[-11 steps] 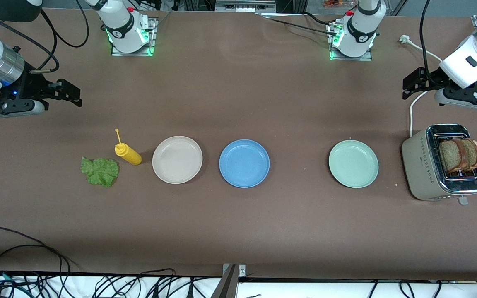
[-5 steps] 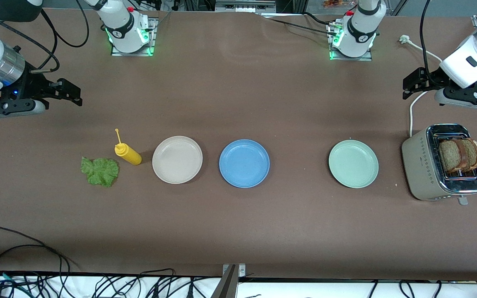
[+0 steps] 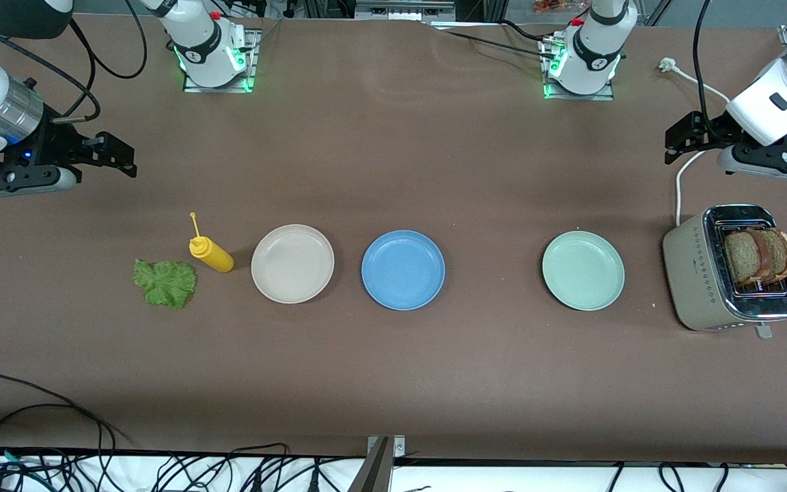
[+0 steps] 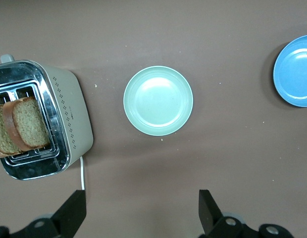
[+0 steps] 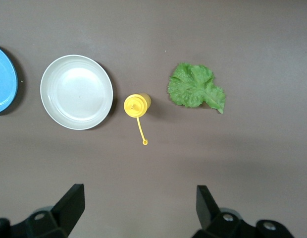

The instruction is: Make sandwich in blue plate with both arms

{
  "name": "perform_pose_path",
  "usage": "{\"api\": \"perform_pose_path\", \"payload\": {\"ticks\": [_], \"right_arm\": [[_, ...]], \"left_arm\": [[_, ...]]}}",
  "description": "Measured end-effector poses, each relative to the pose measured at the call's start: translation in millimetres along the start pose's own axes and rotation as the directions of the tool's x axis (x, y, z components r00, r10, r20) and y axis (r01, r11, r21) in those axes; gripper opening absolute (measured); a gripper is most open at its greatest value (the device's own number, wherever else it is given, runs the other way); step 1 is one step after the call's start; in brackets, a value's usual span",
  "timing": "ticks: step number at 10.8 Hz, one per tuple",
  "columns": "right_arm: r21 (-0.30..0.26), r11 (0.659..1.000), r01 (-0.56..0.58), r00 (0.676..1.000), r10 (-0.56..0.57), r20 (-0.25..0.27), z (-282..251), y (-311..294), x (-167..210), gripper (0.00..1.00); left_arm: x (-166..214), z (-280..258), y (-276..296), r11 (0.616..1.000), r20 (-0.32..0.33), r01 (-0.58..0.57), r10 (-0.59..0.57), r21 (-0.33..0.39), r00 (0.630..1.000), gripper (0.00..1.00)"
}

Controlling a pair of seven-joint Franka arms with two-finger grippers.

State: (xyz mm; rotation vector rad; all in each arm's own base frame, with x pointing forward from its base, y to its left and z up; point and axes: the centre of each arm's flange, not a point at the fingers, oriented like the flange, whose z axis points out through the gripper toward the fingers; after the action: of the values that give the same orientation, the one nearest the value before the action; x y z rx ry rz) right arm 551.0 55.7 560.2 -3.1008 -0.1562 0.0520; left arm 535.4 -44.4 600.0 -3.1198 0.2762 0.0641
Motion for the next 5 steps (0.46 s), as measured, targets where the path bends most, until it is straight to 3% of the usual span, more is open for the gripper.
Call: {"api": "perform_pose_path", "payload": {"ticks": [5], "right_arm": [[-0.003, 1.000, 0.005, 1.000, -0.005, 0.006, 4.2, -1.8, 1.7, 1.00]], "left_arm": [[0.0, 0.0, 0.0, 1.000, 0.000, -0.001, 0.001, 0.000, 1.000, 1.00]]}}
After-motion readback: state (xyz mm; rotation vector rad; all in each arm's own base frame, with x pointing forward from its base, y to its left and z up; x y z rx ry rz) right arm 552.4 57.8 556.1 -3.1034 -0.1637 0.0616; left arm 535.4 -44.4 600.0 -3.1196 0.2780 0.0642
